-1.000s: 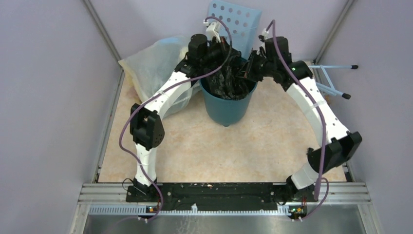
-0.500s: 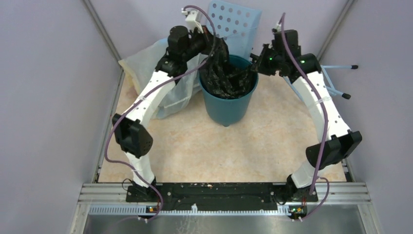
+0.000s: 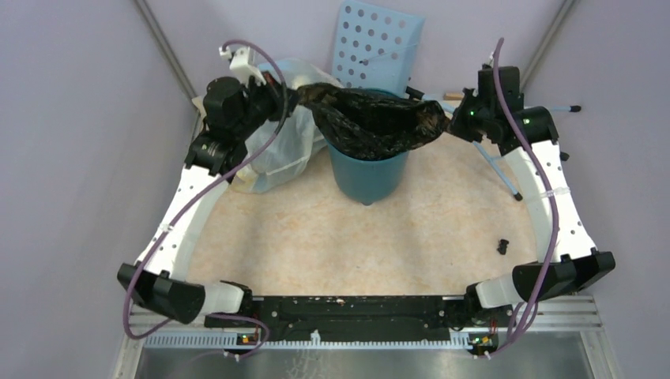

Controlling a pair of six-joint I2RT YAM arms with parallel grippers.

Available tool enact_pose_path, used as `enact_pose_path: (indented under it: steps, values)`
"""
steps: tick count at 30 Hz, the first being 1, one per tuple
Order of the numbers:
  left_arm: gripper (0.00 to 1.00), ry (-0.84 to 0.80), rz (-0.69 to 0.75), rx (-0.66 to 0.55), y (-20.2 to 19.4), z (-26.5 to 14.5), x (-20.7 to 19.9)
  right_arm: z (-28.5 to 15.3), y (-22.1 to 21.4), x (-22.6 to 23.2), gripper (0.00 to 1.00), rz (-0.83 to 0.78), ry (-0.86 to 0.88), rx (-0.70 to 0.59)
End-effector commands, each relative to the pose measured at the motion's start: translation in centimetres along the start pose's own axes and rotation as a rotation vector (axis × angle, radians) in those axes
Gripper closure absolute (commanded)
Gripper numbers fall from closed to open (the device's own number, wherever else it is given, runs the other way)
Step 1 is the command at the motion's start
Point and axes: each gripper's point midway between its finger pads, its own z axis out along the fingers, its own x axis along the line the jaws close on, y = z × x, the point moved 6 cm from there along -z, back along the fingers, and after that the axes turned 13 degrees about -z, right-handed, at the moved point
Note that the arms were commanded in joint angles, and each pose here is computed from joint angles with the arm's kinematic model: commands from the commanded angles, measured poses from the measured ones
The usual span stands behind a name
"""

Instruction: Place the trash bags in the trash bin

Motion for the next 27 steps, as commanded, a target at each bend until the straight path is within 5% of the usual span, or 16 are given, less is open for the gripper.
enact_pose_path:
  steps: [1,7,8,11,13,18,23,27]
  values:
    - [1.0,0.082,-0.059,0.052,-2.9,-3.0,2.2,-0.7,-2.0,-1.2,1.0,-0.007,-0.036,0.035]
    - [1.0,0.138,-0.112,0.108,-5.1,-5.9,3.3,0.1,-2.9,-1.8,0.97,-0.052,-0.064,0.093]
    - [1.0,0.146,-0.124,0.103,-5.5,-6.2,3.7,0.2,-2.8,-1.8,0.89,-0.07,-0.057,0.093]
    - [1.0,0.144,-0.124,0.094,-5.9,-6.4,4.0,-0.8,-1.9,-0.3,0.44,-0.122,0.081,0.073]
    - [1.0,0.119,-0.119,0.096,-5.4,-5.8,3.4,-2.2,-1.2,0.4,0.36,-0.129,0.137,0.029]
    - [1.0,0.069,-0.11,0.092,-3.7,-4.6,1.9,-6.2,0.0,2.7,0.32,-0.249,0.258,-0.074]
    - [1.0,0.056,-0.12,0.053,-1.3,-4.2,0.2,-9.1,-0.4,8.7,0.32,-0.446,0.684,-0.223]
    - [1.0,0.035,-0.143,0.062,-0.9,-3.7,-0.4,-9.4,-1.1,13.2,0.27,-0.608,0.845,-0.267]
